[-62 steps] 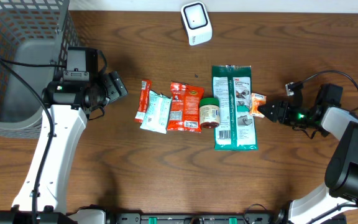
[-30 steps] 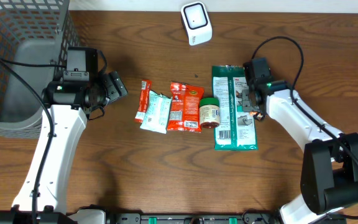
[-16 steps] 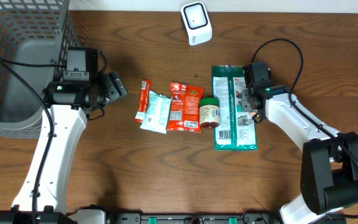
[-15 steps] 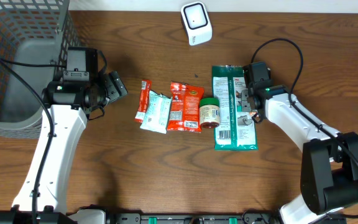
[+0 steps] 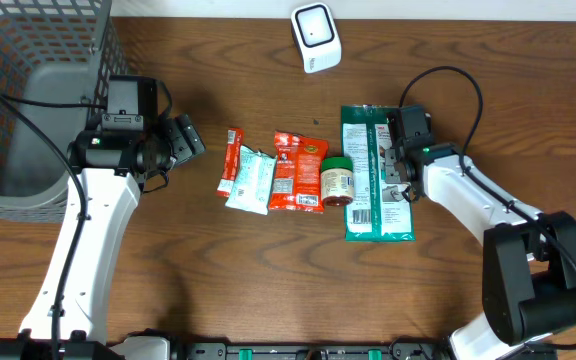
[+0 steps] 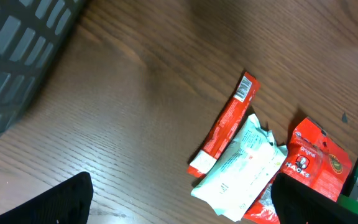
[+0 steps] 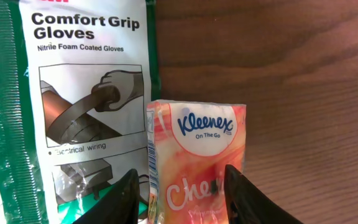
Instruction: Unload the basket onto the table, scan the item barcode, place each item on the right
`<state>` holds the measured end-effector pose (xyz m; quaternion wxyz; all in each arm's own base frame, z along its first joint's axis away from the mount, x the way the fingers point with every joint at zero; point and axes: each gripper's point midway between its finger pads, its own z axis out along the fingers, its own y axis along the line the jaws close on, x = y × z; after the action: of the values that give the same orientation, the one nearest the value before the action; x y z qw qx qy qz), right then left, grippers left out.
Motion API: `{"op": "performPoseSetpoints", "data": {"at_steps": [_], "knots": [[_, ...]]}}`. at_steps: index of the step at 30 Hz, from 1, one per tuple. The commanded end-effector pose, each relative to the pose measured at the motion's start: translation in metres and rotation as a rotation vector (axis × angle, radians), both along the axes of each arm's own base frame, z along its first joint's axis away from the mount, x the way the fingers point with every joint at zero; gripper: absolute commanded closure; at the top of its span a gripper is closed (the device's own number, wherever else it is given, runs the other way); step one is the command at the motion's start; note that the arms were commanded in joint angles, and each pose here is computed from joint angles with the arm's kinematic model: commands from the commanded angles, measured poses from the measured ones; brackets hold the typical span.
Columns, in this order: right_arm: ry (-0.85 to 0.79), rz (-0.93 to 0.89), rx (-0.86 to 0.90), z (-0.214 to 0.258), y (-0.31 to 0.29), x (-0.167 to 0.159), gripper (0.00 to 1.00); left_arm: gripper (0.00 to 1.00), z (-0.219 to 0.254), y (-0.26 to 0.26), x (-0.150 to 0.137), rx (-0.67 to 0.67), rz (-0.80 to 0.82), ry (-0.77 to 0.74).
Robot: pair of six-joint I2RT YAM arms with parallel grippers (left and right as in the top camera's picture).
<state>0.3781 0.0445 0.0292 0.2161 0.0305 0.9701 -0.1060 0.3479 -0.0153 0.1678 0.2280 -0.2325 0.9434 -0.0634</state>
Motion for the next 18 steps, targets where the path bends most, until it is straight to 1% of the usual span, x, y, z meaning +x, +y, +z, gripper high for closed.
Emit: {"op": "performPoseSetpoints", "data": {"at_steps": [1, 5, 15, 18], "knots": [[-0.016, -0.019, -0.029, 0.002, -0.006, -0.001, 0.66, 0.08, 0.003, 0.003, 0.001, 0.019, -0.007, -0.004], [-0.004, -0.021, -0.036, 0.001, -0.007, -0.004, 0.71, 0.08, 0.003, 0.003, 0.001, 0.019, -0.007, -0.004], [0.011, -0.003, -0.046, -0.004, -0.008, -0.008, 0.7, 0.08, 0.003, 0.003, 0.001, 0.019, -0.007, -0.004], [0.017, -0.004, -0.048, -0.008, -0.009, -0.012, 0.67, 0.08, 0.003, 0.003, 0.001, 0.019, -0.007, -0.004]]}}
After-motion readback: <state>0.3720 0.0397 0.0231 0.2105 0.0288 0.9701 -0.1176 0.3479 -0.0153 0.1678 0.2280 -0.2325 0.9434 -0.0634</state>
